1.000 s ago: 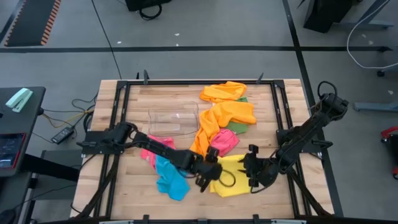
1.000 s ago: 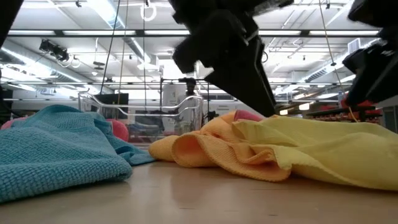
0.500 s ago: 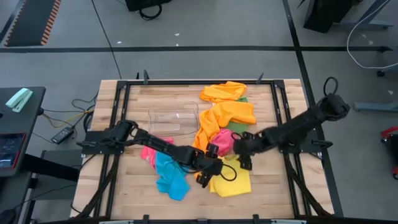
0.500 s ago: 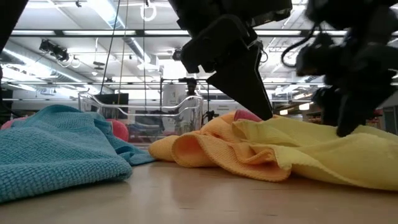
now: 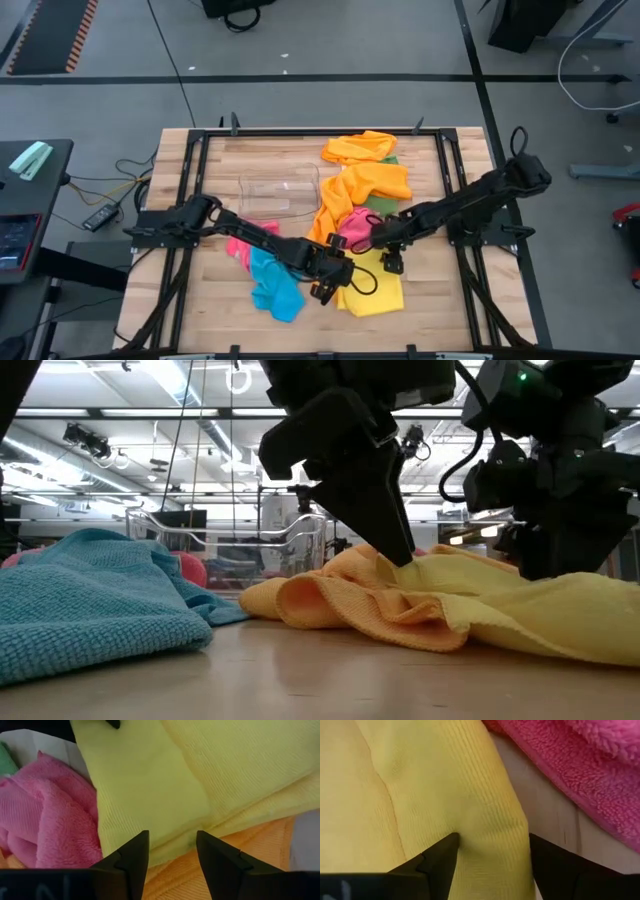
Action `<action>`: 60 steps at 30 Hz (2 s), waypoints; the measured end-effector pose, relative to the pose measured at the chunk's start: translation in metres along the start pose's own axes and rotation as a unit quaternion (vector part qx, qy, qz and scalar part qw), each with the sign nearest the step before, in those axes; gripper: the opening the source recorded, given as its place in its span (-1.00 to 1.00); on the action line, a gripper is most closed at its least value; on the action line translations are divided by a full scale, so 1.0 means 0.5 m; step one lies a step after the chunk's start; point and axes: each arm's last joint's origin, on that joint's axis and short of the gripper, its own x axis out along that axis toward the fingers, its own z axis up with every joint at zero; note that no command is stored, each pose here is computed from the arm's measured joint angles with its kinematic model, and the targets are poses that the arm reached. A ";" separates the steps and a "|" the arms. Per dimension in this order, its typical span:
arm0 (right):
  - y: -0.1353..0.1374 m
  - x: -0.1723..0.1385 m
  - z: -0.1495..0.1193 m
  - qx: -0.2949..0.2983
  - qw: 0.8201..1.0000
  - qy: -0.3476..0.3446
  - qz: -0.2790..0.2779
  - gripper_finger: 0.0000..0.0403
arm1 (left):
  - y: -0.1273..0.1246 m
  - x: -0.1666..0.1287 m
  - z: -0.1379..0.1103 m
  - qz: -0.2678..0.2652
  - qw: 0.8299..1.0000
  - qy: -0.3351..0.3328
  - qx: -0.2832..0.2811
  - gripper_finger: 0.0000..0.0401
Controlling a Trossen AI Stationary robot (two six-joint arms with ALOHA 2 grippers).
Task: Fold microfiber towels
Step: Fold the yellow microfiber cloth
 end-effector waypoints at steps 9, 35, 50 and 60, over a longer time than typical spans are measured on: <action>0.016 -0.021 -0.010 -0.018 0.999 -0.029 -0.015 -0.47 | 0.006 -0.037 0.014 0.002 1.000 -0.025 -0.017 -0.14; 0.125 -0.056 -0.061 -0.082 0.991 -0.091 -0.061 -0.91 | 0.070 -0.032 0.031 0.021 0.988 -0.084 -0.127 -0.06; 0.143 -0.059 -0.075 -0.111 0.981 -0.128 -0.096 -0.91 | 0.129 0.034 -0.015 -0.056 0.977 -0.109 -0.175 0.19; 0.148 -0.063 -0.070 -0.115 0.980 -0.133 -0.092 -0.91 | 0.137 0.069 -0.040 -0.128 0.972 -0.077 -0.183 0.02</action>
